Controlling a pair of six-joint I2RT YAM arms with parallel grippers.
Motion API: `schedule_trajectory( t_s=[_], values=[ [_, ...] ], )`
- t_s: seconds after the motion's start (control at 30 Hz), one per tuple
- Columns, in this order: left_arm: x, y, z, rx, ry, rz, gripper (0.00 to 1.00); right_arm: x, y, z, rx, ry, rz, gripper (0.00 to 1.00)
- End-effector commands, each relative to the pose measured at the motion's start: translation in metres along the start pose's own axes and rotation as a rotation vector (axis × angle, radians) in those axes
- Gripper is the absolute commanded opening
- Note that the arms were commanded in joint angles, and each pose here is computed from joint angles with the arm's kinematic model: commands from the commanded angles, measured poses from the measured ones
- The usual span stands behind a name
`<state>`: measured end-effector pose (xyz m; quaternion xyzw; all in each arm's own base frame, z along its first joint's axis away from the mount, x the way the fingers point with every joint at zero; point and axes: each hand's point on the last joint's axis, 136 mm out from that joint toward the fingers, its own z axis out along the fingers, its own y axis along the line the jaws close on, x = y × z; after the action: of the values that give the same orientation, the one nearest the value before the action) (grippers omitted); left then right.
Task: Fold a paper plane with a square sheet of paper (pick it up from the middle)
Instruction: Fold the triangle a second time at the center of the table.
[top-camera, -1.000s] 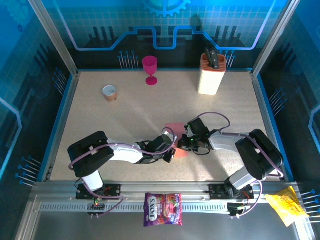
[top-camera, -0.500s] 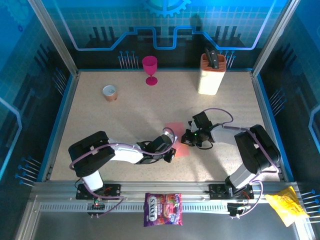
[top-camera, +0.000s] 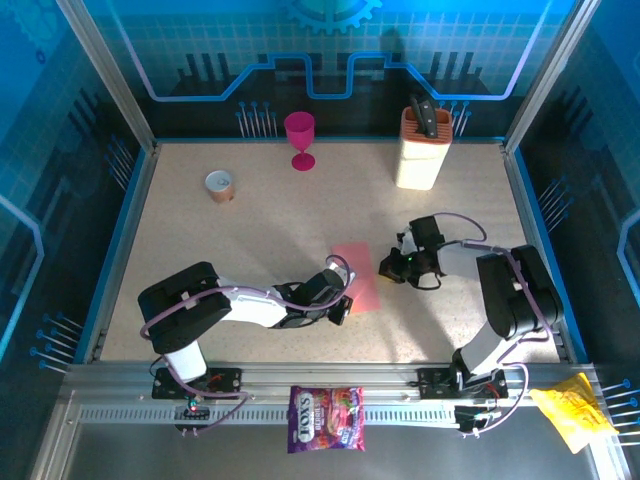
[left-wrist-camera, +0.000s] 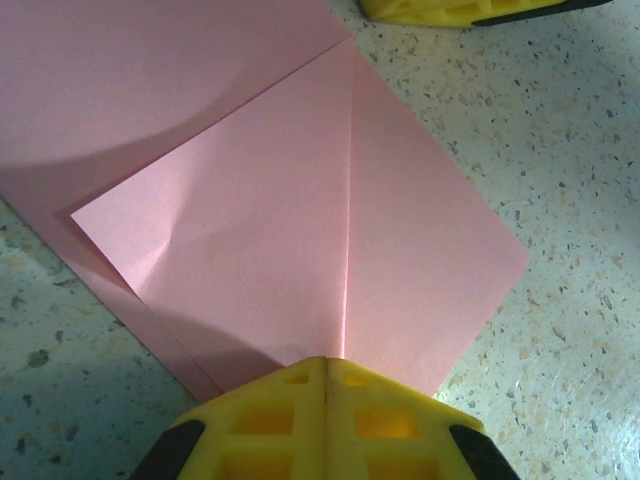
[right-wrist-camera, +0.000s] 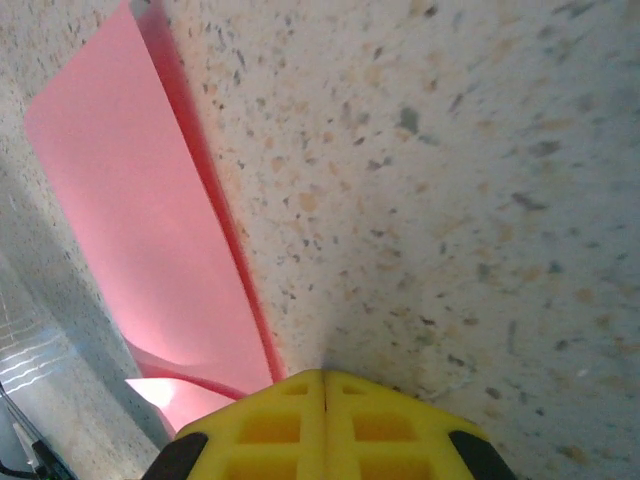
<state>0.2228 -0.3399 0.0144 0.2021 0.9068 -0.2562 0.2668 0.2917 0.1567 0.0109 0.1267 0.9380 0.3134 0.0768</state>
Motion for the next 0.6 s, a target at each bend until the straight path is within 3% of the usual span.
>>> schedule_trajectory(
  t_s=[0.0,0.3,0.57],
  values=[
    [0.069,0.033,0.000,-0.102,0.223,0.012,0.00,-0.012,-0.012,-0.014,0.060,-0.062,0.012,0.00],
    [0.066,0.032,-0.001,-0.104,0.217,0.007,0.00,0.018,0.042,-0.022,0.008,-0.090,-0.096,0.00],
    [0.057,0.024,-0.003,-0.084,0.209,0.011,0.00,0.032,0.034,0.016,0.041,-0.018,-0.094,0.00]
  ],
)
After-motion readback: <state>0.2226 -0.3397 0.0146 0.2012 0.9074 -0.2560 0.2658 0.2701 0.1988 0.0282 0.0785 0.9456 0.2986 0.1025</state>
